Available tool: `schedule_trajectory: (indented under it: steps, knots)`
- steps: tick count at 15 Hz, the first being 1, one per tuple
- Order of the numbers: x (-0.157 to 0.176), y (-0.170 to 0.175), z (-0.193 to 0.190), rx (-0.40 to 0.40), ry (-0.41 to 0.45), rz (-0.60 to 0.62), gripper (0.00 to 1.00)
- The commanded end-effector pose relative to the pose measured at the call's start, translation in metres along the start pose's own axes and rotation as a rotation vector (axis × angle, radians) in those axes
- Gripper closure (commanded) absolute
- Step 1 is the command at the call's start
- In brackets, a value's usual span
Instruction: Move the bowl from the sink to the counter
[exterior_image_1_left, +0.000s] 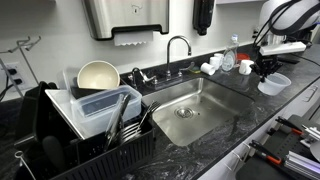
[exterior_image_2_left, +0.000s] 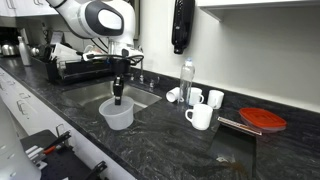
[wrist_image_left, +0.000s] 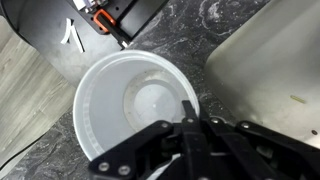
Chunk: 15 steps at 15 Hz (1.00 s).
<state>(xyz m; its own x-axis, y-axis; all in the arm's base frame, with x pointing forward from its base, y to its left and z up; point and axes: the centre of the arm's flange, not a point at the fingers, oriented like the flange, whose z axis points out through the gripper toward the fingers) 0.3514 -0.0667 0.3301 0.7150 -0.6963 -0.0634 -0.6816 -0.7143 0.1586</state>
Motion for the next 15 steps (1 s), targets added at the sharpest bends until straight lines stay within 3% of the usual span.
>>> schedule_trajectory:
  steps: [1, 15]
  knots:
    - [0.011, -0.009, 0.004, 0.006, 0.004, 0.012, 0.99]
    - [0.032, -0.039, 0.028, -0.069, -0.055, -0.027, 0.99]
